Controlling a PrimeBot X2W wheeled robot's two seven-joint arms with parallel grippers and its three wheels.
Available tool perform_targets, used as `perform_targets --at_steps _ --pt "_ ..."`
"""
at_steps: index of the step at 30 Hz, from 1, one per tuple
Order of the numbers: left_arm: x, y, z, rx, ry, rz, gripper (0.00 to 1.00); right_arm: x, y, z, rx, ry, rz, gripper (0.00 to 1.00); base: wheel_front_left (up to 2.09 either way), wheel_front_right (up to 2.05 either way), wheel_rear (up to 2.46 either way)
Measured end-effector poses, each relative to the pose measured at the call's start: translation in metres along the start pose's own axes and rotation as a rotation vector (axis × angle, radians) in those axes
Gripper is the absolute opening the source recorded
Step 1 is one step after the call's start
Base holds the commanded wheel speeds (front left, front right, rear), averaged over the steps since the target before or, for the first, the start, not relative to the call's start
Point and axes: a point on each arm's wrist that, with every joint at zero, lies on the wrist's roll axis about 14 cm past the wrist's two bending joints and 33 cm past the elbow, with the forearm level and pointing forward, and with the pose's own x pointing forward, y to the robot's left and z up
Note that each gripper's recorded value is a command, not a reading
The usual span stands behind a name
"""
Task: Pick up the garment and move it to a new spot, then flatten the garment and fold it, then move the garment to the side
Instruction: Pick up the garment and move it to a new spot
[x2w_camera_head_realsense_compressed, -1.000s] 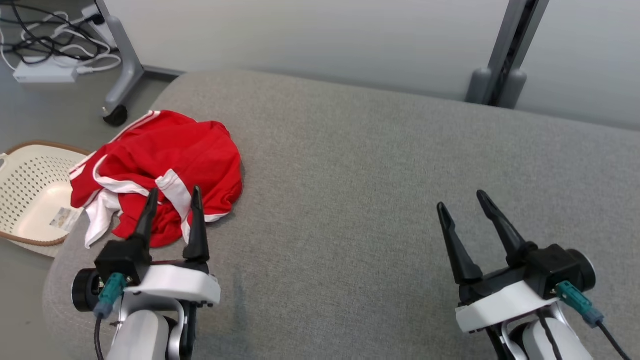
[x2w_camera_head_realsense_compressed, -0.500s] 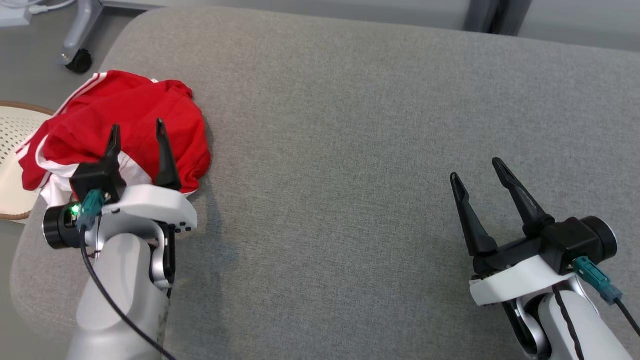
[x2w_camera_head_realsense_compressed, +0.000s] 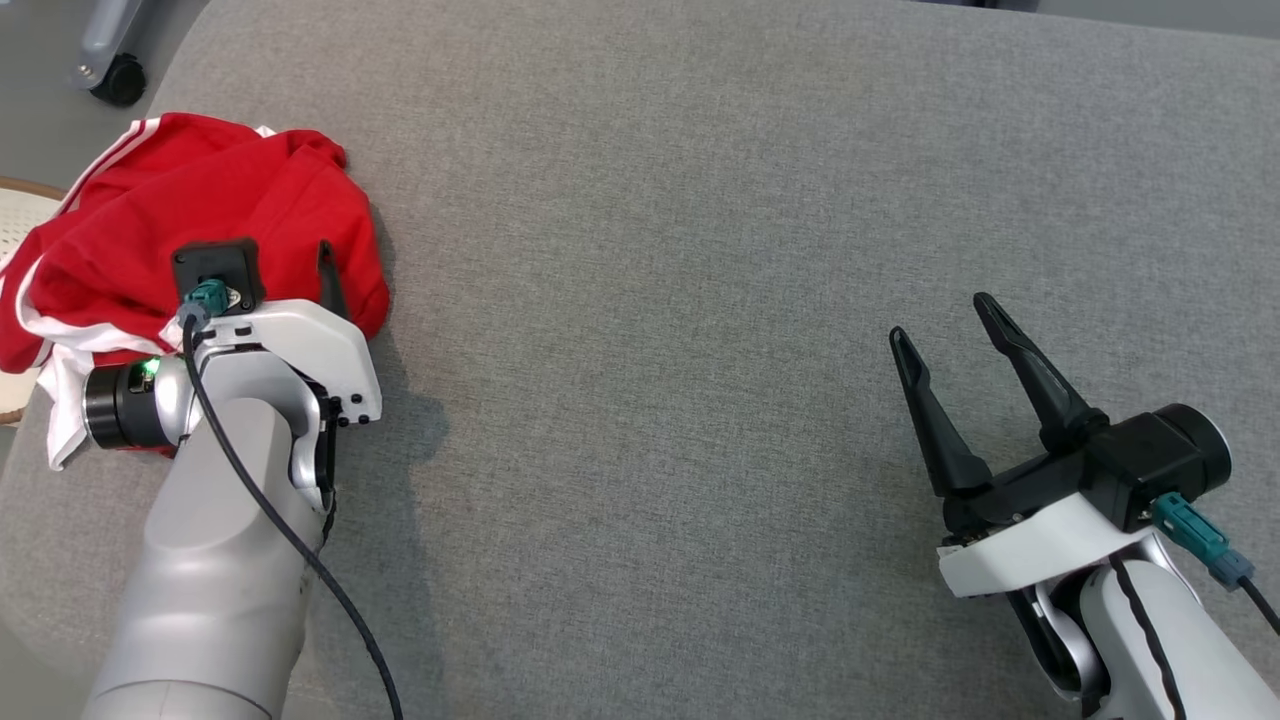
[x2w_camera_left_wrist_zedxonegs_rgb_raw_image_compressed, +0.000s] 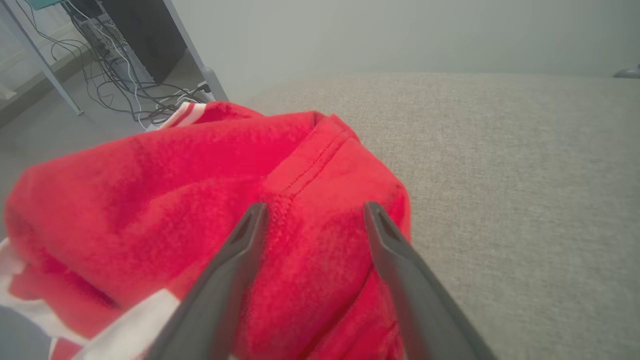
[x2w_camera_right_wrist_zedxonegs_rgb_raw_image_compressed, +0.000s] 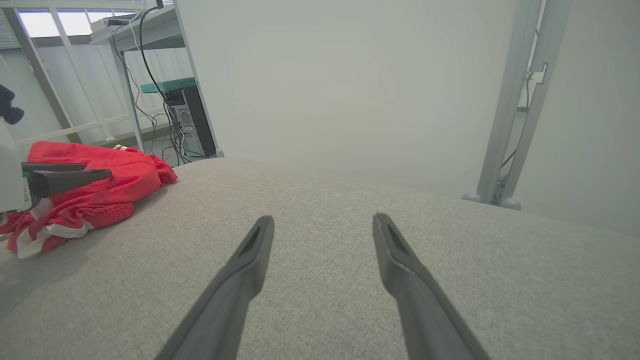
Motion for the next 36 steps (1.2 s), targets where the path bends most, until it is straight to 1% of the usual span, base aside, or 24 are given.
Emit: perform_targets --at_steps 6,7,8,9,14,23,27,28,29,30,32,36 --pt "0.006 -0.009 -0.014 0.051 0.082 -0.030 1.00 0.000 -0.004 0.004 -0.003 -0.011 -0.007 1.00 0.00 0.00 0.00" --pt "0.007 -0.011 -0.016 0.058 0.096 -0.036 0.94 -0.001 -0.005 0.005 -0.002 -0.011 -0.010 1.00 0.00 0.00 0.00" --pt "0.006 -0.013 -0.018 0.062 0.107 -0.047 0.27 -0.001 -0.005 0.005 -0.003 -0.012 -0.012 1.00 0.00 0.00 0.00" --pt "0.005 -0.015 -0.021 0.065 0.120 -0.056 0.00 -0.002 -0.005 0.006 -0.003 -0.014 -0.014 1.00 0.00 0.00 0.00" --pt "0.004 -0.015 -0.017 0.083 0.106 -0.063 0.00 -0.002 -0.005 0.016 0.004 -0.038 -0.026 1.00 0.00 0.00 0.00" --pt "-0.005 -0.009 0.015 0.052 -0.070 -0.048 0.00 -0.006 -0.001 0.035 0.007 -0.081 -0.042 1.00 0.00 0.00 0.00" --pt "-0.013 -0.008 0.046 0.018 -0.189 -0.044 0.00 -0.010 0.002 0.045 0.007 -0.101 -0.054 1.00 0.00 0.00 0.00" --pt "-0.013 -0.008 0.046 0.018 -0.189 -0.044 0.00 -0.010 0.002 0.045 0.007 -0.101 -0.054 1.00 0.00 0.00 0.00" --pt "-0.021 -0.007 0.075 -0.045 -0.288 -0.053 0.00 -0.014 0.005 0.047 0.011 -0.103 -0.058 1.00 0.00 0.00 0.00" --pt "-0.021 -0.007 0.075 -0.045 -0.288 -0.053 0.00 -0.014 0.005 0.047 0.011 -0.103 -0.058 1.00 0.00 0.00 0.00" --pt "-0.033 -0.006 0.103 -0.078 -0.394 -0.065 0.00 -0.017 0.007 0.051 0.010 -0.113 -0.063 1.00 0.00 0.00 0.00" --pt "-0.057 -0.005 0.126 -0.117 -0.512 -0.096 0.00 -0.022 0.007 0.062 0.012 -0.137 -0.080 1.00 0.00 0.00 0.00"
